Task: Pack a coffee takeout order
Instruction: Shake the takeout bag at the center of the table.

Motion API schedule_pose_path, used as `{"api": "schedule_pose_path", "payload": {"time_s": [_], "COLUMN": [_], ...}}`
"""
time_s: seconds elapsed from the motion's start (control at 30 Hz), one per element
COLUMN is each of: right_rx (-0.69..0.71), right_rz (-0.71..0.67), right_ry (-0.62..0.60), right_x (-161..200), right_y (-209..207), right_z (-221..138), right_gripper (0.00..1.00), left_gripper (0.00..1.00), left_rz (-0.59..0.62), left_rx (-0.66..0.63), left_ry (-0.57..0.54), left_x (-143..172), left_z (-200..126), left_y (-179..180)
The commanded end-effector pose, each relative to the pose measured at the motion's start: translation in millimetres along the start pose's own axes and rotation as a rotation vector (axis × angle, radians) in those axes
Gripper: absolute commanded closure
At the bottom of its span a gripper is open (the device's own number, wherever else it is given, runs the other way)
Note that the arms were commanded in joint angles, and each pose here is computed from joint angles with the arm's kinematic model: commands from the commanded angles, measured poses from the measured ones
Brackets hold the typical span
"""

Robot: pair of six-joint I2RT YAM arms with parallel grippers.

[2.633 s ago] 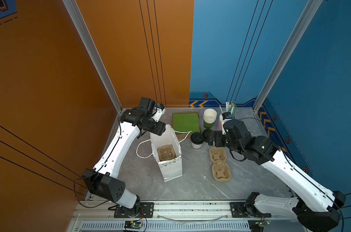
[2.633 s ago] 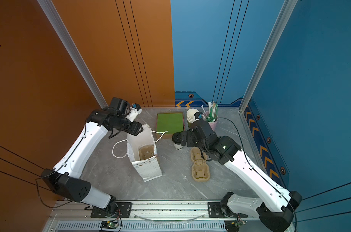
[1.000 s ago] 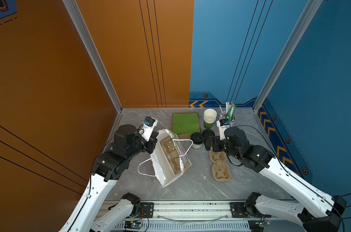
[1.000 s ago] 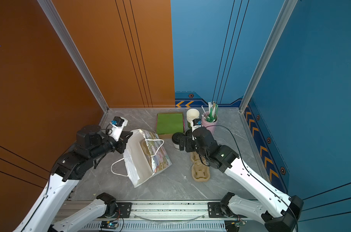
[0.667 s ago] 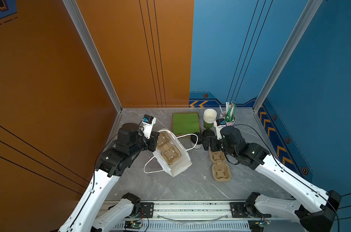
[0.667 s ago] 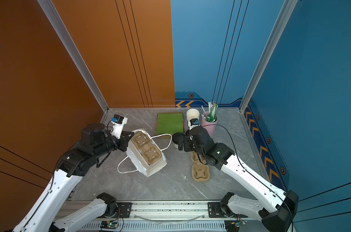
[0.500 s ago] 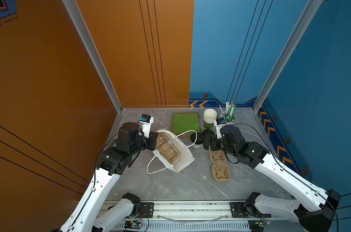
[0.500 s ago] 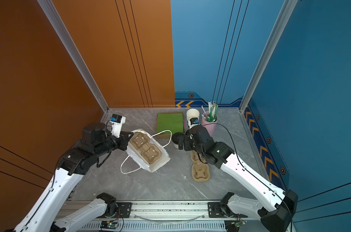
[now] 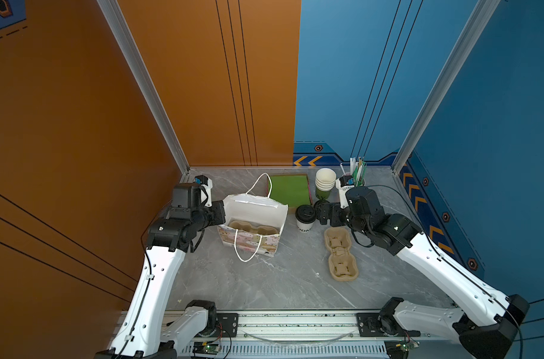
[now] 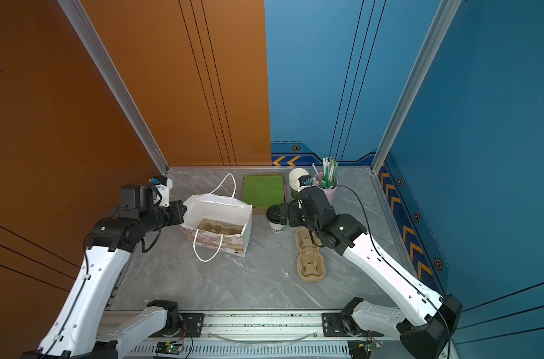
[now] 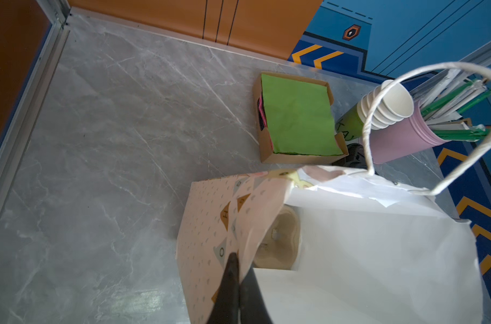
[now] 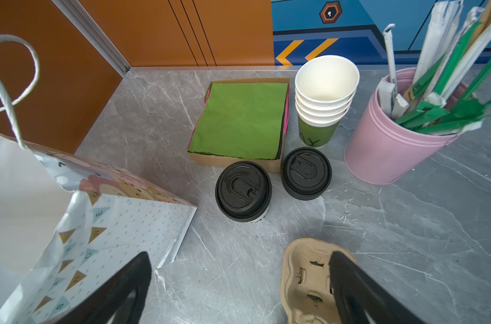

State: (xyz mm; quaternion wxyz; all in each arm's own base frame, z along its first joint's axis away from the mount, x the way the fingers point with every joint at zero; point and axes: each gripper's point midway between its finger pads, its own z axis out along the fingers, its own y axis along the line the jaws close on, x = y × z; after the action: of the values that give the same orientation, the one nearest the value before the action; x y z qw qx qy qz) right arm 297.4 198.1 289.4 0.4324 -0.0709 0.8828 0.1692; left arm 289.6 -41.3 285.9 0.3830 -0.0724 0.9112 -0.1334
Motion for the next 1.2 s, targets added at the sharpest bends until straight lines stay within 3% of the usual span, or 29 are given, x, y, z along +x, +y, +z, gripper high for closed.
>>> {"api": "schedule_pose_path", "payload": {"time_s": [0.0,0.13,0.3,0.43,0.6,0.8,1.1,1.17], "right_rx": [0.012,0.008,0.015,0.027,0.041,0.082,0.120,0.129], "right_rz": [-0.020,-0.022,-0.030,-0.043,-0.058,-0.095,-0.162,-0.172], "right_ry": [0.016,0.035,0.058,0.076,0.099,0.154,0.258,0.276], "right_x": [-1.4,1.2,2.2,4.6,8.2,14.8,28.7,30.1], "right_y": [-1.1,0.9,1.9,0.6,-1.4,-6.3,-9.6,-9.7], "right_z": [-0.9,3.8,8.9,11.8,14.3,21.3,36.6,41.3], "right_gripper": [0.00,0.00,0.00,0.00,0.00,0.00,0.00,0.00], "left_gripper": [1.00,0.96,0.73,0.61,0.57,0.64,0.97,1.00], "left_rz": [-0.042,-0.053,-0.049,-0.049,-0.023,-0.030,-0.038,-0.033], "left_rx": [0.033,0.030,0.004,-0.033,-0.078,-0.034,0.009,0.021], "left_ry": [0.061,0.088,0.101,0.119,0.135,0.173,0.221,0.224], "left_x": [11.7,17.4,15.4,11.1,7.2,11.0,18.4,19.5], "left_z": [1.0,6.3,9.4,8.8,4.0,13.0,23.8,23.6], "left_y": [3.2,10.3,19.7,32.2,40.2,34.5,27.1,22.5]}}
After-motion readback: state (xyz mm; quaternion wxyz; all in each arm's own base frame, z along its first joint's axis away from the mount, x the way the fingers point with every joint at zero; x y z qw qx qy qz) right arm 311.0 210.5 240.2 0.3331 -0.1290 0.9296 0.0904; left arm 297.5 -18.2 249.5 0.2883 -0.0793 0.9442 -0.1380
